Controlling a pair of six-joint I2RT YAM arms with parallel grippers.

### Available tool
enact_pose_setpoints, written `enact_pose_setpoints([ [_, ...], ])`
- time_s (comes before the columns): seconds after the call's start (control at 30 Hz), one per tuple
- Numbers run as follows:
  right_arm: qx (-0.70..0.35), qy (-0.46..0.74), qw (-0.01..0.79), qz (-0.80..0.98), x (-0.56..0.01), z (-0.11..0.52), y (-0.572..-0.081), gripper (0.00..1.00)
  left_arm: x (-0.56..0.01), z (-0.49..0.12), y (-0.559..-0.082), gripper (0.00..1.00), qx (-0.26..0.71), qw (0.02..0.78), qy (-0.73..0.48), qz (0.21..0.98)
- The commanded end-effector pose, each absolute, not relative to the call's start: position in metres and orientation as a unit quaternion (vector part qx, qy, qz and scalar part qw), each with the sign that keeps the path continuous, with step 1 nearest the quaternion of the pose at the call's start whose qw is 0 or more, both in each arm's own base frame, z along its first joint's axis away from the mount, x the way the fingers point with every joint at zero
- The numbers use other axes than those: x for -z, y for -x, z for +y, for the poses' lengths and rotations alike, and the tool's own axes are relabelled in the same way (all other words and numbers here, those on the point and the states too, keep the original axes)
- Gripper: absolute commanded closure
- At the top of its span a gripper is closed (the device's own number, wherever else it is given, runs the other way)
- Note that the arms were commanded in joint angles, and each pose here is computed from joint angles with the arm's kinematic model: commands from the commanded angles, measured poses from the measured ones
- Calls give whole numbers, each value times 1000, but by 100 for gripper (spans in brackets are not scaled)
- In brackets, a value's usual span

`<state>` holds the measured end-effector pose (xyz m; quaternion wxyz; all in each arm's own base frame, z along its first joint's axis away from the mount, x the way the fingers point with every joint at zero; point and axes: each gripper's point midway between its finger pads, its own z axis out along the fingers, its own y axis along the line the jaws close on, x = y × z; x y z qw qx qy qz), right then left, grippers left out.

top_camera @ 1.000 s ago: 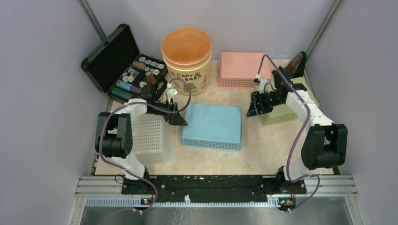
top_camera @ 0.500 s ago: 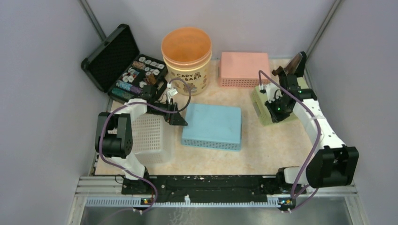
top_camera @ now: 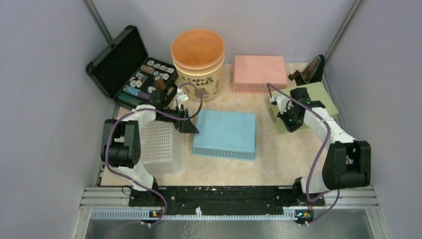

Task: Turn the large container upside down
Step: Adjust the container at the center of the board.

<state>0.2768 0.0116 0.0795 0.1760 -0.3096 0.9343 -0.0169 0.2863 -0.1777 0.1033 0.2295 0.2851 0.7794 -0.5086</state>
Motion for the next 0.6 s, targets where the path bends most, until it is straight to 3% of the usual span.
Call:
enact_pose_setpoints([
  [0.0, 0, 310, 255, 916, -92, 30, -319, 98, -109, -180, -288, 1, 521, 238, -289, 767],
  [0.33, -17, 304, 272, 913, -85, 40, -346, 97, -109, -181, -288, 1, 524, 236, -288, 766],
  [0.57, -66, 310, 282, 906, -111, 58, -345, 95, -108, -183, -287, 1, 528, 230, -288, 765],
])
